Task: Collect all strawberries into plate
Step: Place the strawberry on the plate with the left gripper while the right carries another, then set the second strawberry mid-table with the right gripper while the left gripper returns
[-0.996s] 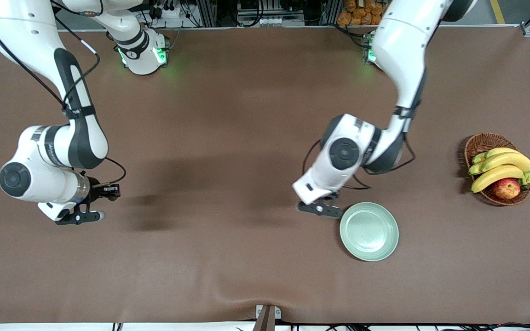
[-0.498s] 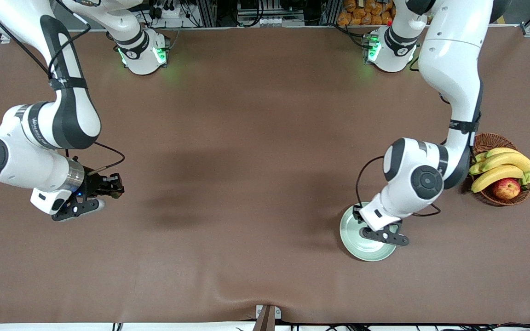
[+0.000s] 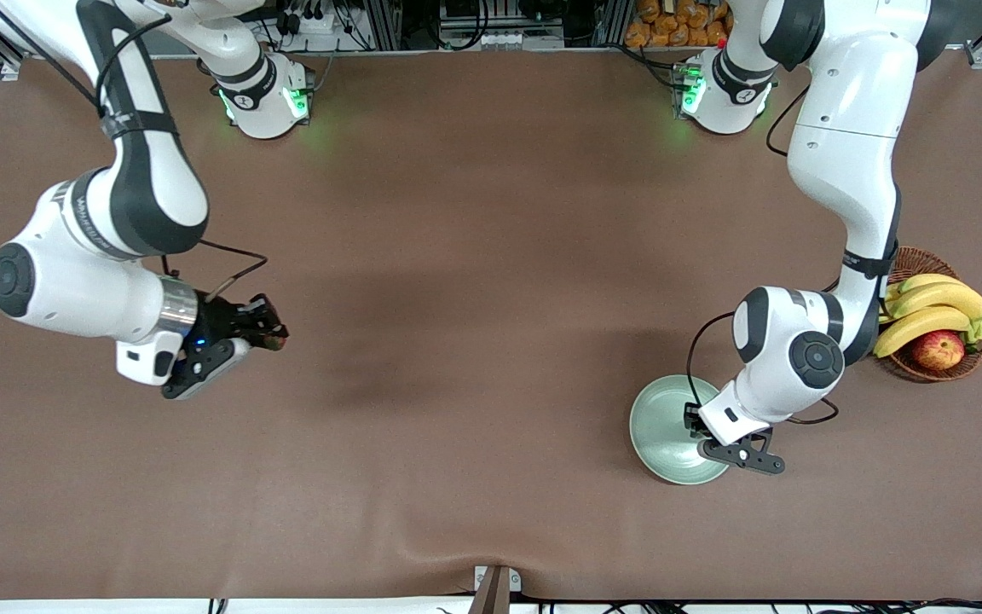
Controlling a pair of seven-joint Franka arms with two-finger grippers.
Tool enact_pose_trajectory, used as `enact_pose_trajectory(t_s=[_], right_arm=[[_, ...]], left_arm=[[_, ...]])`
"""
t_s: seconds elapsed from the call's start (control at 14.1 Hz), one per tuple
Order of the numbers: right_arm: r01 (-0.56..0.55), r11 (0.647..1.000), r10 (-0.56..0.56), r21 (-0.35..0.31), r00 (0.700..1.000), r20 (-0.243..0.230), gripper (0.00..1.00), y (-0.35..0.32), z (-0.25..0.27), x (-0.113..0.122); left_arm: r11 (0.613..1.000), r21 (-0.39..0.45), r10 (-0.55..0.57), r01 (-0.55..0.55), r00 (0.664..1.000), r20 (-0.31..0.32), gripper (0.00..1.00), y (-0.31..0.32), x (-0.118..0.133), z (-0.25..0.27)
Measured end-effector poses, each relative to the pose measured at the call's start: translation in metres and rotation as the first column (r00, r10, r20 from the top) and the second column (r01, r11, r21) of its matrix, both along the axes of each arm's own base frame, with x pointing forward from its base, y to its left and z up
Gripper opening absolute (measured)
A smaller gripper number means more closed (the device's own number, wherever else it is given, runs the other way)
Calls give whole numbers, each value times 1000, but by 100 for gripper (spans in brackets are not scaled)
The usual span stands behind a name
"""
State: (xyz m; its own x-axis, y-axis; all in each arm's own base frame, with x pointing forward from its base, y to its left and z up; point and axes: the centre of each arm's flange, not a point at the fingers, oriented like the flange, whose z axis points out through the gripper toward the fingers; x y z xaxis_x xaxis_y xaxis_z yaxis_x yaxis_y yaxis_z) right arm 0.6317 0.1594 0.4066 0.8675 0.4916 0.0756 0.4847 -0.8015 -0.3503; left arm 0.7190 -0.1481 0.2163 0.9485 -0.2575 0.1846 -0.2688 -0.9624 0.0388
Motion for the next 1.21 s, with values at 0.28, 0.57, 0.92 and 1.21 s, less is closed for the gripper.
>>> enact_pose_trajectory(t_s=[0.28,0.57,0.92,1.21], right_arm=[[-107,994,105,14,987,120,31,106,5,-19],[-110,993,97,49,973,211,31,191,-46,-35],[-111,993,95,37,951,293,31,271,-165,-51],[-124,992,112,23,952,284,31,285,-196,-54]], left_arm=[[1000,-11,-4,5,1000,30,90,-5,4,22],[1000,-13,-4,4,999,33,100,-4,4,33],[1000,-11,-7,7,1000,7,100,-4,2,41],[1000,-24,-19,19,1000,-6,100,-17,-3,64]])
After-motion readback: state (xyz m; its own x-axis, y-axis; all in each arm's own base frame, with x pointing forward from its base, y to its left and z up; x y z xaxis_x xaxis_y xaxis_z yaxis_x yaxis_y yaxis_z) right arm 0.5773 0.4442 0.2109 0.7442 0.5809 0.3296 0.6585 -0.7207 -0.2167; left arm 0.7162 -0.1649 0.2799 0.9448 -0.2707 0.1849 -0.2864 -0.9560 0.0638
